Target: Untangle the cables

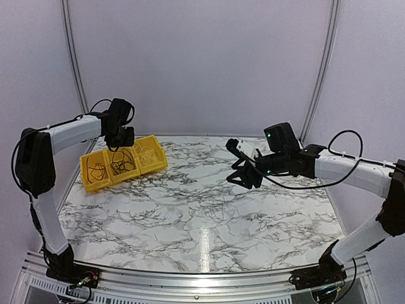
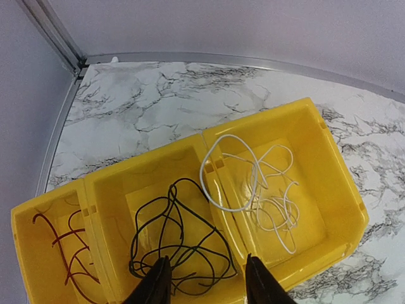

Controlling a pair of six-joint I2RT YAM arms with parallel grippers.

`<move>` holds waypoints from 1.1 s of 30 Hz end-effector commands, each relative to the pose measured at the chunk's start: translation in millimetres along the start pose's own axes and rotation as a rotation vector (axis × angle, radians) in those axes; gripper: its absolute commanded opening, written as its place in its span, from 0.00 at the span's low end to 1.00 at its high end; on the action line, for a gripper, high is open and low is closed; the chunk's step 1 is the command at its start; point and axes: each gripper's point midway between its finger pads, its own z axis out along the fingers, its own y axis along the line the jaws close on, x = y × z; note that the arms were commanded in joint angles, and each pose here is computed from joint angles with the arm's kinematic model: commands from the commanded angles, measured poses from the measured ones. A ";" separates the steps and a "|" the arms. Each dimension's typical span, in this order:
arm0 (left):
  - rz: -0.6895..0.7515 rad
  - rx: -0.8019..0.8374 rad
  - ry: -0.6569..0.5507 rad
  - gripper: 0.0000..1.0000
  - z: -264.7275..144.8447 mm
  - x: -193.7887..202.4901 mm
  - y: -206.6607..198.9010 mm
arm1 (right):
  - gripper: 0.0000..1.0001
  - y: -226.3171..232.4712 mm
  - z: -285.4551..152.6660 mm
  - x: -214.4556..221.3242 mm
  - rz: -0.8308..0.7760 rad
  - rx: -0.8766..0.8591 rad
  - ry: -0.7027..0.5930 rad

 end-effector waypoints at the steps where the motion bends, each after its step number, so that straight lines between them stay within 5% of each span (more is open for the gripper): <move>1: -0.173 0.055 0.051 0.43 18.1 -6.2 11.8 | 0.56 -2.6 -4.7 -6.4 -0.006 0.009 -0.019; 7: -0.311 0.204 0.127 0.46 52.7 -12.7 -0.2 | 0.56 -1.9 -6.1 -2.3 -0.005 0.014 -0.012; 22: -0.416 0.272 0.167 0.46 91.6 -14.3 -2.7 | 0.56 -6.7 -3.4 6.1 0.003 0.026 0.006; 33: -0.436 0.306 0.119 0.19 87.4 -32.0 -9.2 | 0.56 -9.6 0.8 7.1 0.006 0.028 0.011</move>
